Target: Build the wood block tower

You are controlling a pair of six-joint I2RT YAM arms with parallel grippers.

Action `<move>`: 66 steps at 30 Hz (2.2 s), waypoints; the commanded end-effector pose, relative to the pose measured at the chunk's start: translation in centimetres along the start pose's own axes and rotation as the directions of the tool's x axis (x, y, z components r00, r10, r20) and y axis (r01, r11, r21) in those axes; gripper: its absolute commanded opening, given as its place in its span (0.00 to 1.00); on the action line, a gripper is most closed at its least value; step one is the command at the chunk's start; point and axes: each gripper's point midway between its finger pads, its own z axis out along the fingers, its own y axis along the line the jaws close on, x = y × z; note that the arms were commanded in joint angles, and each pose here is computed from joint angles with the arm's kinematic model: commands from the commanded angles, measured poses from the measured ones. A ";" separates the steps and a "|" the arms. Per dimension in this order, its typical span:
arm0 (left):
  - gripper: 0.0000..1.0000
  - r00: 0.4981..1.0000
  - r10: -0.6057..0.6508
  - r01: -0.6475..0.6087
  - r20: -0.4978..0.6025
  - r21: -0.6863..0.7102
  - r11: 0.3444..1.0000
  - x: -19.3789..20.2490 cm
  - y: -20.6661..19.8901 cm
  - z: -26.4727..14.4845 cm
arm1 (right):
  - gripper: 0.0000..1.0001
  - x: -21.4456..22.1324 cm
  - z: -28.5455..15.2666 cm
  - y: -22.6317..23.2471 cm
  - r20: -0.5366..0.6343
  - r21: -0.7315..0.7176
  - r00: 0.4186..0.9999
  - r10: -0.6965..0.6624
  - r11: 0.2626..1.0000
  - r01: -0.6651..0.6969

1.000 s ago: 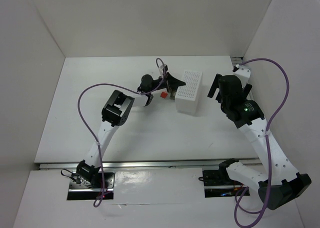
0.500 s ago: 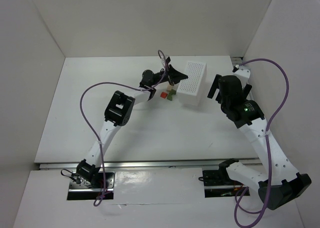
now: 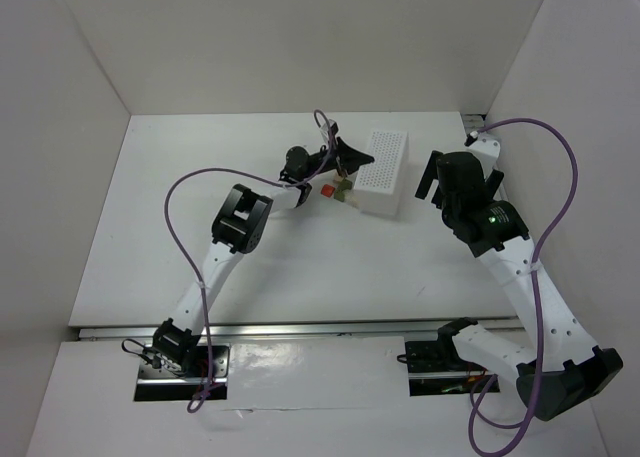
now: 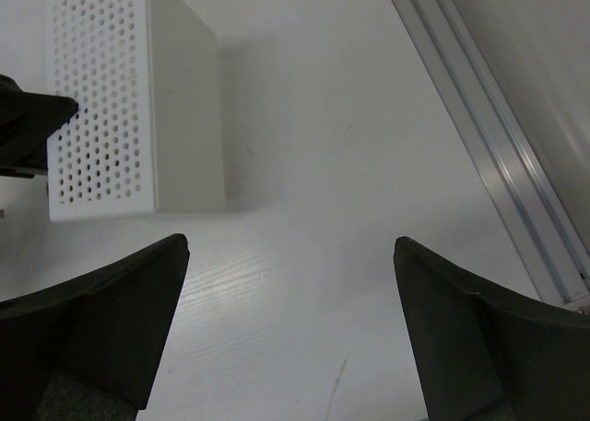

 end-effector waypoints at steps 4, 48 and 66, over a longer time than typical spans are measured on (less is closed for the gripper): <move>0.00 0.977 0.159 -0.094 -0.143 0.380 0.920 5.7 -10.2 -2.9 | 0.99 -0.9 -0.8 -0.4 0.017 -0.005 0.999 0.028 1.000 -0.028; 0.00 0.793 0.532 -0.063 -0.296 -0.909 -0.411 -9.5 -10.8 -40.5 | 0.99 10.7 3.9 13.7 -0.323 -0.436 0.929 -0.178 0.900 0.021; 0.05 0.839 0.524 0.067 -0.149 -0.926 -0.371 -12.5 -8.1 -46.1 | 0.99 13.2 4.5 14.3 -0.356 -0.414 0.915 -0.189 0.910 0.027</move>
